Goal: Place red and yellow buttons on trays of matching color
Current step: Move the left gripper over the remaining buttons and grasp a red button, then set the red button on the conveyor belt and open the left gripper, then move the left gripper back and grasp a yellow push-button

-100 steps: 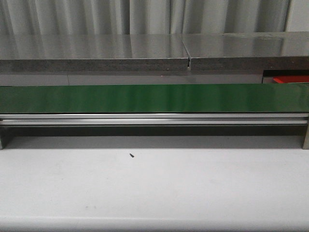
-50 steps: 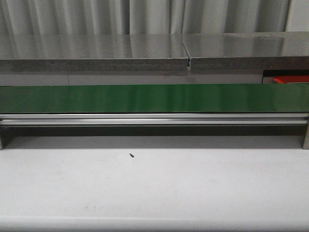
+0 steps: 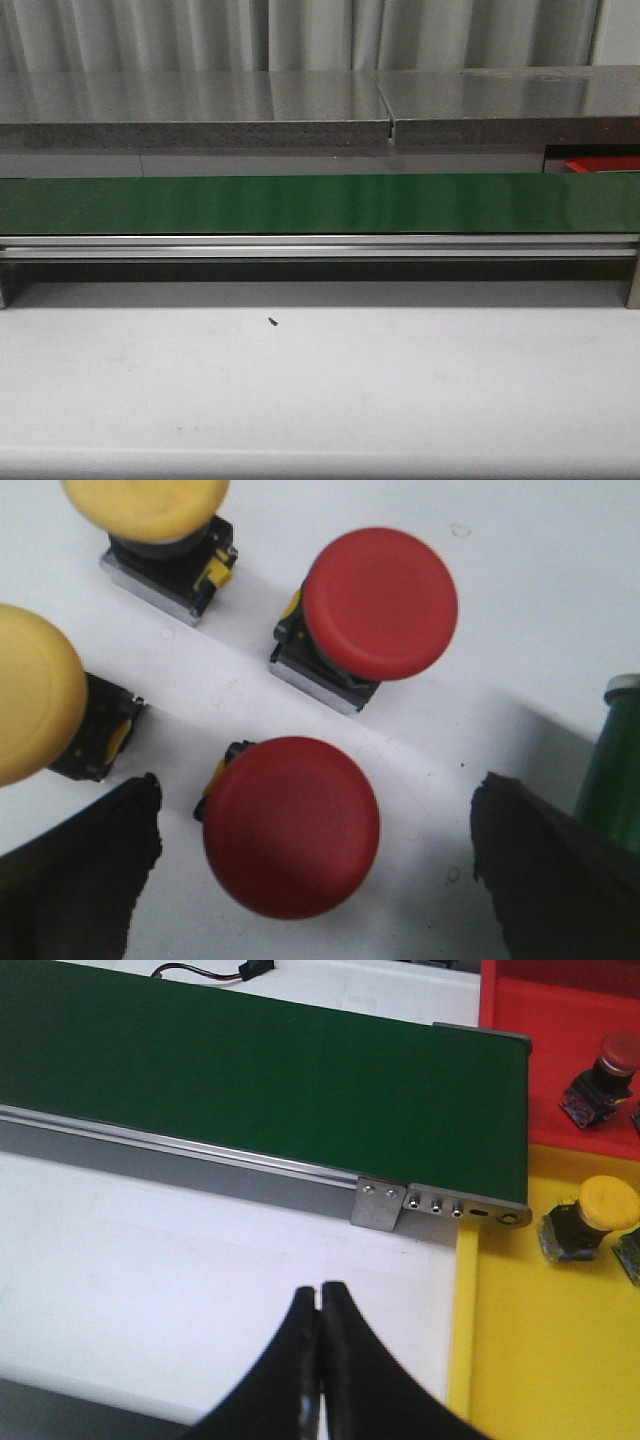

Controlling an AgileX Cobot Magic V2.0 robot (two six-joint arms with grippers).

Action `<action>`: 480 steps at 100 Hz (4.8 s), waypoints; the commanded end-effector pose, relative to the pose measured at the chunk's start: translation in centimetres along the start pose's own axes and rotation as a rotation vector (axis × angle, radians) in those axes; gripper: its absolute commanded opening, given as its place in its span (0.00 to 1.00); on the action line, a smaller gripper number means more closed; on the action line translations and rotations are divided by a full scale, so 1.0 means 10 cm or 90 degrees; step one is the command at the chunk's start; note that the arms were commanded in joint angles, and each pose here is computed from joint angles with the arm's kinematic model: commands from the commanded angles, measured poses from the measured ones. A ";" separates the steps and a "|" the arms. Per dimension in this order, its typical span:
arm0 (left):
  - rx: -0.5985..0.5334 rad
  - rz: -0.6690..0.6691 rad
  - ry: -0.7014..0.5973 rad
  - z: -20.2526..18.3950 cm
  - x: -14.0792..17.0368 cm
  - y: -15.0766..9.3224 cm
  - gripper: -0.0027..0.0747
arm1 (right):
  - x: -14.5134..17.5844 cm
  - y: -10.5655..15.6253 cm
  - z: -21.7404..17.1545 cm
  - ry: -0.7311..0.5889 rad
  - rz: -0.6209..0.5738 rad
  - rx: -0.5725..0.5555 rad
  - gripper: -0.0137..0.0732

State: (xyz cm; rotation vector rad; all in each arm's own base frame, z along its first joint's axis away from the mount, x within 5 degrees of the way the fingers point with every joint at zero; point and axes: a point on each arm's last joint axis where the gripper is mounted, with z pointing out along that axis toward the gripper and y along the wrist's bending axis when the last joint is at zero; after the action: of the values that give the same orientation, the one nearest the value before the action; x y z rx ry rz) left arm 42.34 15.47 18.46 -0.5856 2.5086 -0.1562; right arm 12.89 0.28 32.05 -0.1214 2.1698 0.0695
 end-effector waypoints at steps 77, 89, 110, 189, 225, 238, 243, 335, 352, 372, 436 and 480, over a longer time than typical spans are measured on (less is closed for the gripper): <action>-0.001 0.002 -0.089 -0.25 -0.22 -0.04 0.16 | -0.13 -0.01 -0.06 -0.055 -0.005 0.010 0.02; 0.003 0.005 -0.087 -0.33 -0.22 -0.07 0.09 | -0.13 -0.01 -0.06 -0.055 -0.005 0.010 0.02; 0.027 0.008 -0.121 -0.80 -0.30 -0.20 0.04 | -0.13 -0.01 -0.06 -0.055 -0.005 0.010 0.02; 0.133 0.106 -0.106 -1.23 0.10 -1.08 0.02 | -0.13 -0.01 -0.06 -0.055 -0.005 0.010 0.02; 0.129 0.098 -0.079 -1.06 0.16 -1.05 0.02 | -0.13 -0.01 -0.06 -0.055 -0.005 0.010 0.02; 0.128 0.094 -0.057 -0.97 0.19 -1.04 0.03 | -0.13 -0.01 -0.06 -0.055 -0.005 0.010 0.02; 0.127 0.093 -0.053 -0.95 0.20 -1.03 0.03 | -0.13 -0.01 -0.06 -0.055 -0.005 0.010 0.02; 0.103 0.126 -0.180 -1.77 0.07 -0.90 0.85 | -0.13 -0.01 -0.06 -0.055 -0.005 0.010 0.02; 0.030 0.095 -0.186 -1.73 -0.03 -0.45 0.85 | -0.13 -0.01 -0.06 -0.055 -0.005 0.010 0.02; -0.037 0.042 -0.178 -1.46 -0.13 0.08 0.85 | -0.13 -0.01 -0.06 -0.055 -0.005 0.010 0.02; -0.072 0.016 -0.152 -0.65 -0.38 0.53 0.85 | -0.13 -0.01 -0.06 -0.055 -0.005 0.010 0.02; -0.048 0.012 -0.115 -0.34 -0.58 0.58 0.85 | -0.13 -0.01 -0.06 -0.055 -0.005 0.010 0.02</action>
State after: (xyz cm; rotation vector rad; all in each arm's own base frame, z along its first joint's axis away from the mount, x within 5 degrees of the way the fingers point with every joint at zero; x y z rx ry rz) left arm 42.28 23.03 19.48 -0.5944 2.4614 -0.0238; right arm 12.89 0.28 32.05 -0.1214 2.1698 0.0695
